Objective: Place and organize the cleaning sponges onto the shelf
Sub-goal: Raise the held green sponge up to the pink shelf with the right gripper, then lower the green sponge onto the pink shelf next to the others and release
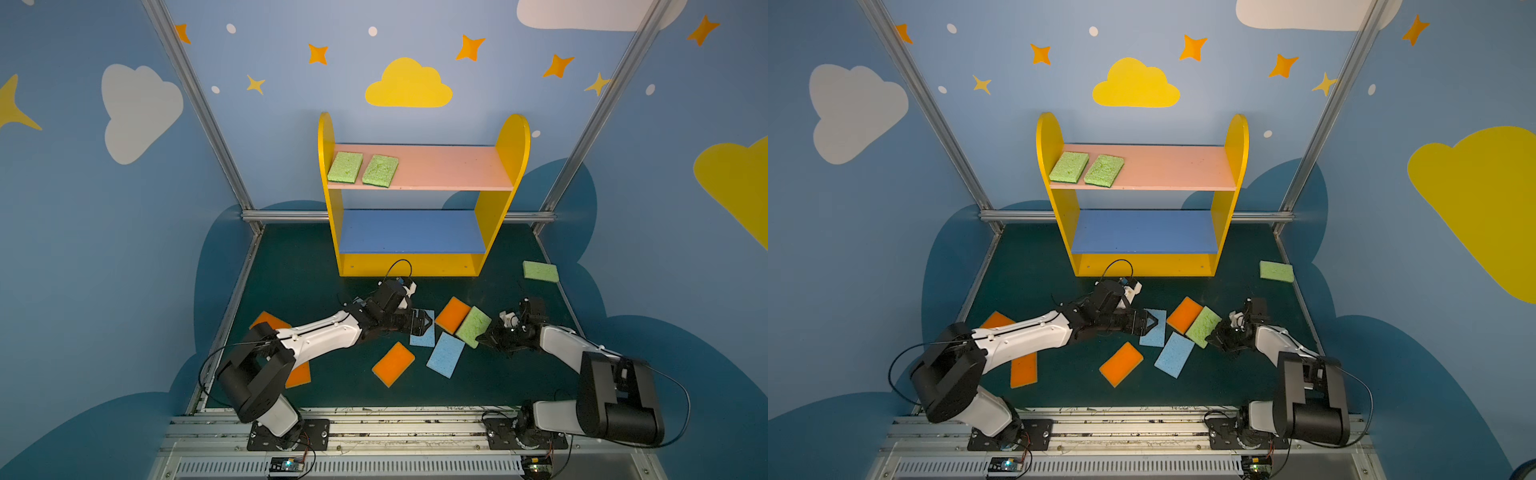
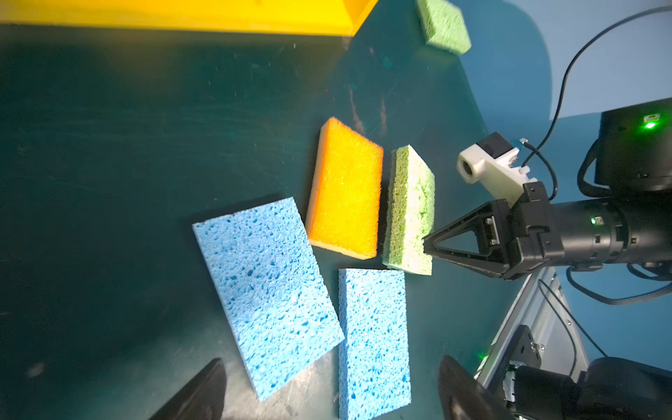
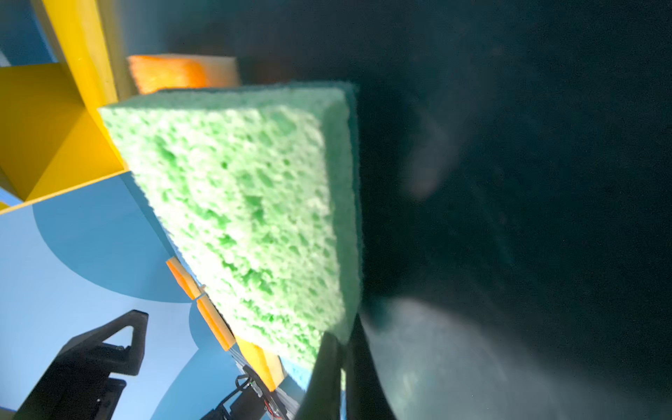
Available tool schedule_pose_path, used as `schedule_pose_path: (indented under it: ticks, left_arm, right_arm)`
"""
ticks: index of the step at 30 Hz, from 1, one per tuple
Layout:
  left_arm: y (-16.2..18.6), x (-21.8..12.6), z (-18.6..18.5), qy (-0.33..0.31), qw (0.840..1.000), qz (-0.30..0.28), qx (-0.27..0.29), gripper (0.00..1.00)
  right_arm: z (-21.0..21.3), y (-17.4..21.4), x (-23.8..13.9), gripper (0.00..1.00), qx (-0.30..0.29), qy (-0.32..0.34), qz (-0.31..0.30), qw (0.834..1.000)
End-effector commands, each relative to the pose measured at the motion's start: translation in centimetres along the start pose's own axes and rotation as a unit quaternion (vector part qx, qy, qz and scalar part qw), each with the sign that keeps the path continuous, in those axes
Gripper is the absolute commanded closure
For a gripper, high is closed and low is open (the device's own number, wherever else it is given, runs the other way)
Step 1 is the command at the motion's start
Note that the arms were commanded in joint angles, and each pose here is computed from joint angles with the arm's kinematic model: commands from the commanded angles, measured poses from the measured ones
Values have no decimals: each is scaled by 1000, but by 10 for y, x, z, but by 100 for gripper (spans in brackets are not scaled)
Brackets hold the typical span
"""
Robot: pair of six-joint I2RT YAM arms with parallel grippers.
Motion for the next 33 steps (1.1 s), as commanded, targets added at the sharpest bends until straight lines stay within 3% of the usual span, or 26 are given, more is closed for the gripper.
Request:
schedule_pose_path:
  ticks: [1, 5, 12, 16, 22, 33]
  left_arm:
    - [0, -18, 9, -19, 1000, -6, -1, 10]
    - [-1, -40, 18, -29, 999, -22, -8, 9]
    - [2, -73, 42, -54, 997, -55, -28, 7]
    - [5, -84, 51, -66, 995, -67, -35, 6]
    - [10, -89, 59, -75, 994, -67, -41, 6]
    - [12, -80, 66, -78, 994, -65, -48, 5]
  right_arm:
    - [24, 6, -24, 100, -46, -18, -2, 999]
    - [69, 20, -56, 100, -134, -63, -4, 989]
    - [164, 46, -110, 100, -320, -130, -74, 936]
    - [225, 53, -143, 100, -354, -167, -125, 912]
    - [316, 66, -165, 100, -424, -180, -132, 878]
    - [441, 49, -174, 100, -454, -202, -153, 854]
Point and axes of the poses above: each gripper's point midway between its finger pads, its own x axis out along the fingers, its own z axis along the line the jaws close on, y = z × x, the point moved 1 cm from there along -x, back along the fingers, and after that the axes turned 9 degrees about x, right-handed, at the moved point
